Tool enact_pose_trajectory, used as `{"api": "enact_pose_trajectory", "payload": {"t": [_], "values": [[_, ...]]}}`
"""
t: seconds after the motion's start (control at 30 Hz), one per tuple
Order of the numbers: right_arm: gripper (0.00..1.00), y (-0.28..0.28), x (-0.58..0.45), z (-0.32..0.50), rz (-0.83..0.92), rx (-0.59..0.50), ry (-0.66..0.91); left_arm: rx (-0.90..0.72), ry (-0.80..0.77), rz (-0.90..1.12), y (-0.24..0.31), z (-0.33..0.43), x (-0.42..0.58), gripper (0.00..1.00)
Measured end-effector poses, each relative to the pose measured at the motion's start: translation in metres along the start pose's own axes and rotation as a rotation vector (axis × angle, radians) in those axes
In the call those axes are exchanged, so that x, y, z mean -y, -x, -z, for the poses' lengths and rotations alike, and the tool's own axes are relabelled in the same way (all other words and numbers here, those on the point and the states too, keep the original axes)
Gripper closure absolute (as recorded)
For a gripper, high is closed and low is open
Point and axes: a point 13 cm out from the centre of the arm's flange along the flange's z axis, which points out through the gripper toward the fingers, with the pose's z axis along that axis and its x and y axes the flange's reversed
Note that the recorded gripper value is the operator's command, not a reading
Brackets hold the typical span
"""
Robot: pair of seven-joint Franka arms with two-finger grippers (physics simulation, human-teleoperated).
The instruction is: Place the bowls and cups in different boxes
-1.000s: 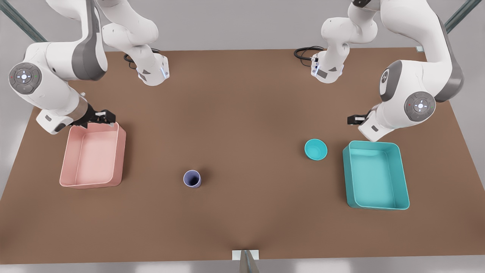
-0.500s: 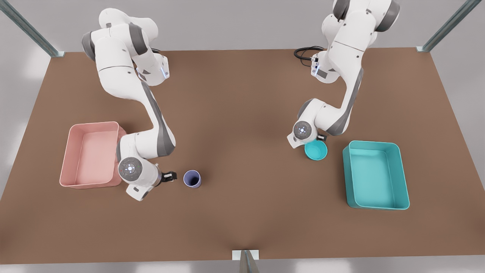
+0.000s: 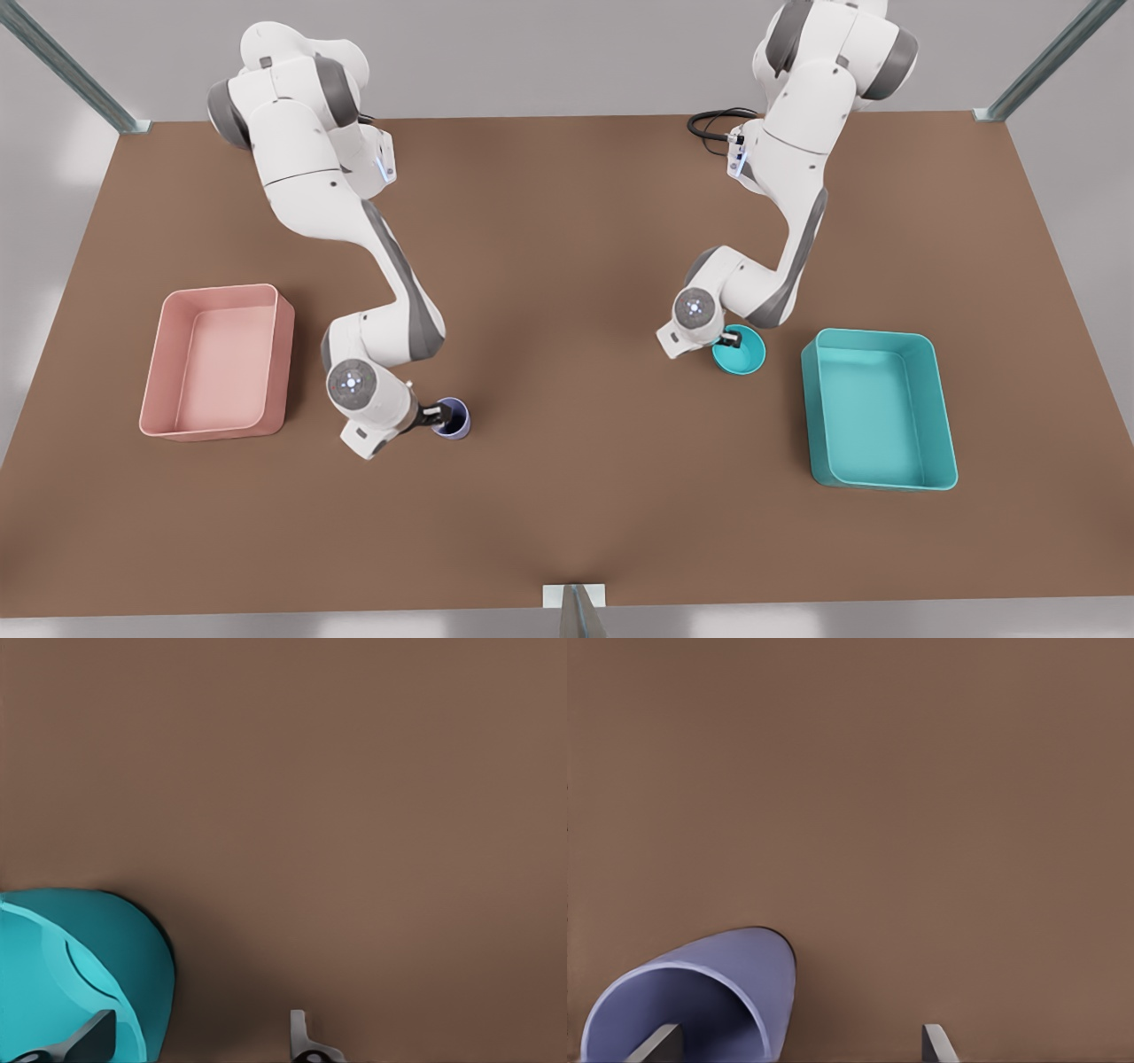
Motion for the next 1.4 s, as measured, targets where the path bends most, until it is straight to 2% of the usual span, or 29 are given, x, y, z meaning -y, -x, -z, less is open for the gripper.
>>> {"api": "enact_pose_trajectory", "payload": {"t": [0.03,0.1,0.17,0.23,0.27,0.4,0.43,0.5,0.57,0.6,0.67,0.73,0.87,0.93,1.1,1.13,1.17,1.3,1.4], "values": [[0.0,-0.001,-0.001,-0.003,-0.004,-0.001,0.001,0.002,0.006,0.006,0.001,-0.001,-0.005,0.29],[0.0,-0.007,-0.002,-0.014,-0.013,-0.01,-0.001,0.009,0.022,0.01,0.004,-0.001,-0.013,0.34],[0.0,-0.01,-0.002,-0.023,-0.022,-0.014,-0.002,0.017,0.036,0.01,0.006,0.0,-0.018,0.47],[0.0,-0.011,-0.001,-0.032,-0.03,-0.017,-0.005,0.023,0.045,0.011,0.008,0.001,-0.021,0.73],[0.0,-0.011,-0.001,-0.037,-0.033,-0.019,-0.006,0.027,0.05,0.015,0.008,0.002,-0.022,0.79],[0.0,-0.012,-0.003,-0.052,-0.041,-0.019,-0.009,0.052,0.053,0.046,0.012,0.016,-0.025,0.79],[0.12,-0.012,-0.004,-0.055,-0.042,-0.018,-0.01,0.064,0.053,0.057,0.014,0.027,-0.028,0.79],[0.56,-0.01,-0.004,-0.058,-0.047,-0.013,-0.009,0.118,0.05,0.123,0.031,0.087,-0.052,0.79],[0.75,-0.008,-0.005,-0.058,-0.051,-0.007,-0.004,0.171,0.034,0.252,0.054,0.167,-0.116,0.79],[0.79,-0.007,-0.006,-0.057,-0.051,-0.003,0.001,0.168,0.024,0.332,0.059,0.187,-0.165,0.79],[0.79,-0.004,-0.01,-0.053,-0.048,0.006,0.015,0.108,0.009,0.462,0.059,0.173,-0.257,0.79],[0.79,-0.002,-0.01,-0.05,-0.044,0.011,0.012,0.031,-0.005,0.52,0.051,0.127,-0.306,0.79],[0.79,0.001,-0.01,-0.041,-0.042,0.025,0.008,-0.075,-0.028,0.528,0.039,0.041,-0.331,0.79],[0.79,0.01,-0.005,-0.005,-0.05,0.066,0.018,-0.097,-0.039,0.512,0.039,0.009,-0.328,0.79],[0.79,-0.004,0.092,0.074,-0.135,0.083,0.021,-0.088,-0.057,0.486,0.048,-0.037,-0.329,0.79],[0.79,-0.006,0.123,0.081,-0.162,0.08,0.02,-0.081,-0.059,0.481,0.05,-0.04,-0.33,0.69],[0.79,-0.009,0.155,0.085,-0.188,0.074,0.018,-0.073,-0.061,0.478,0.052,-0.042,-0.331,0.0],[0.79,-0.03,0.281,0.097,-0.259,0.062,-0.002,-0.015,-0.061,0.473,0.058,-0.003,-0.34,0.0],[0.79,-0.049,0.35,0.107,-0.263,0.065,-0.011,0.099,-0.09,0.456,0.047,0.147,-0.316,0.0]]}}
